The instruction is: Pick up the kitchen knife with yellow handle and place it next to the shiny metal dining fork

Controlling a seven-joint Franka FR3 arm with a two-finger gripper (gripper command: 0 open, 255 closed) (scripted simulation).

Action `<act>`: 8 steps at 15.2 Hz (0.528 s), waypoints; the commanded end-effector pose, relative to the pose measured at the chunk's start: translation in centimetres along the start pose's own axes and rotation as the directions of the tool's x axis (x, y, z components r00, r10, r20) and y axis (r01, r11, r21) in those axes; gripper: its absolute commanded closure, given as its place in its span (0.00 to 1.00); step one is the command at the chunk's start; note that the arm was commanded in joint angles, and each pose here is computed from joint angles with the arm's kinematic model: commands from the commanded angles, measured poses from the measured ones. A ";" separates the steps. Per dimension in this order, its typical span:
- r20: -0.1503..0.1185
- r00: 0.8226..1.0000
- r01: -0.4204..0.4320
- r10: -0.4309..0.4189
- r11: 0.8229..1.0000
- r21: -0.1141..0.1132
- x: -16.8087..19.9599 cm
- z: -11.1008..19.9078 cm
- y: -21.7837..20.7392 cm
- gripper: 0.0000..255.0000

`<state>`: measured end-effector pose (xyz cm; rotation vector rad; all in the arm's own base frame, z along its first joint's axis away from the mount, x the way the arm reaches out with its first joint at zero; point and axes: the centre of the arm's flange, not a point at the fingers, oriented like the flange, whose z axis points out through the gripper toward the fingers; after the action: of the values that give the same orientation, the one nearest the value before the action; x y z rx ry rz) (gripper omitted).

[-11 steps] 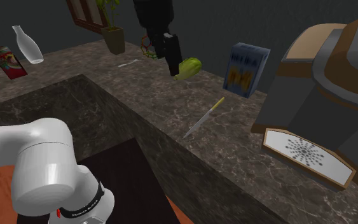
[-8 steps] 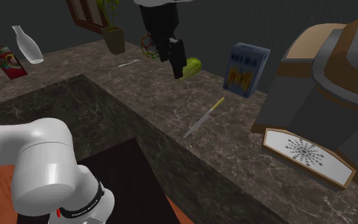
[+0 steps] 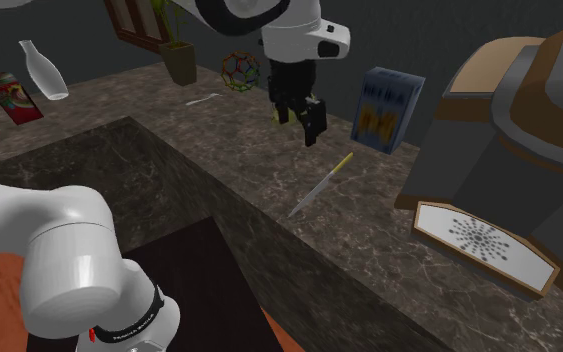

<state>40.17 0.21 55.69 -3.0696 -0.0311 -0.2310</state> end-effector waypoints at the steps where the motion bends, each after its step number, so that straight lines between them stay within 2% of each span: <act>1: 0.015 0.999 0.031 -0.031 1.000 -0.004 1.4 2.3 0.0 0.00; 8: 0.070 0.989 0.135 -0.133 0.991 -0.015 6.5 10.5 -0.8 0.00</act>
<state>47.40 1.37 47.56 -3.0948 -0.2156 -0.1442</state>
